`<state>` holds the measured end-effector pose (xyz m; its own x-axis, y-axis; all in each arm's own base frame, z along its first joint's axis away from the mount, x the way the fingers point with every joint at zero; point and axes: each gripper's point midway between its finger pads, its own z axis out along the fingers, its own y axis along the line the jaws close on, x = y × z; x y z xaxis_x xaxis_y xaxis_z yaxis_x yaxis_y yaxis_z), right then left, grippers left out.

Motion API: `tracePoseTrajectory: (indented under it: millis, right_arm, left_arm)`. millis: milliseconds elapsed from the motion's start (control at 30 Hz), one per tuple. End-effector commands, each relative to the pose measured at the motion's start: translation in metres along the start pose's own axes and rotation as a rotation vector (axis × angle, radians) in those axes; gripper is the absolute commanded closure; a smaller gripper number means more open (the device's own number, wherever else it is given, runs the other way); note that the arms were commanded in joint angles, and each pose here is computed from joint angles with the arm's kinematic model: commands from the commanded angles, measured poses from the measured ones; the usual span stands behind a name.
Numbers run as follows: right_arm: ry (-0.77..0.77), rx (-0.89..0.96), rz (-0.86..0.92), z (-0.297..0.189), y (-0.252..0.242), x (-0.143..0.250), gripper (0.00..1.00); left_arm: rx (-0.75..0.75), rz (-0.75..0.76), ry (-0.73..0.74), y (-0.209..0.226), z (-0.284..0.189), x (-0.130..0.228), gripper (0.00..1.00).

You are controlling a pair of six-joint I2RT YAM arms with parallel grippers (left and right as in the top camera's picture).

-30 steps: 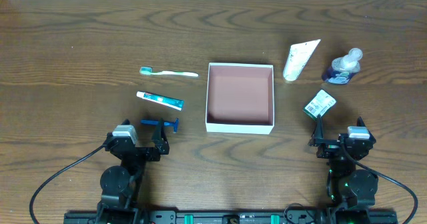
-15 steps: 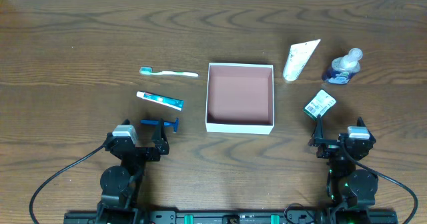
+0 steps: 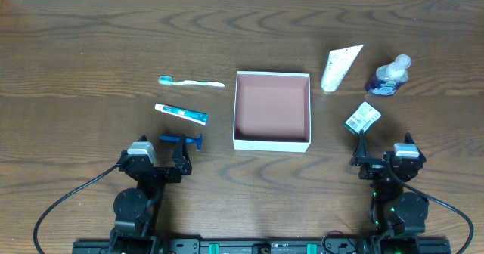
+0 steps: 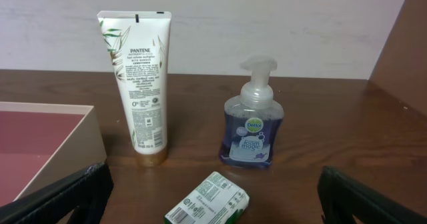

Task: Pack container
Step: 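Raise the right arm and move it toward the white Pantene tube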

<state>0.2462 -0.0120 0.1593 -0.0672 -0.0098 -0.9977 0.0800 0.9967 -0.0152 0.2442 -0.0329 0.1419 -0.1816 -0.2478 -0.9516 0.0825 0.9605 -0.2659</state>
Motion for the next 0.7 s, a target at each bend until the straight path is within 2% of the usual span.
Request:
tracePoseTrajectory:
  millis: [0, 467, 567, 667]
  right_arm:
    - [-0.002, -0.008, -0.008, 0.000, 0.002, 0.000, 0.01]
    - [-0.014, -0.010, -0.003, 0.000, 0.002, -0.003, 0.01]
    - [-0.021, -0.130, 0.076, -0.002, 0.023, -0.006, 0.01]
    - [-0.015, -0.257, 0.074, -0.006, 0.044, -0.006, 0.01]
  left_arm:
    - [-0.038, 0.015, 0.047, 0.009, 0.001, 0.016, 0.02]
    - [-0.038, 0.015, 0.047, 0.009, 0.001, 0.016, 0.02]
    - [-0.038, 0.015, 0.047, 0.009, 0.001, 0.016, 0.02]
    - [-0.038, 0.015, 0.047, 0.009, 0.001, 0.016, 0.02]
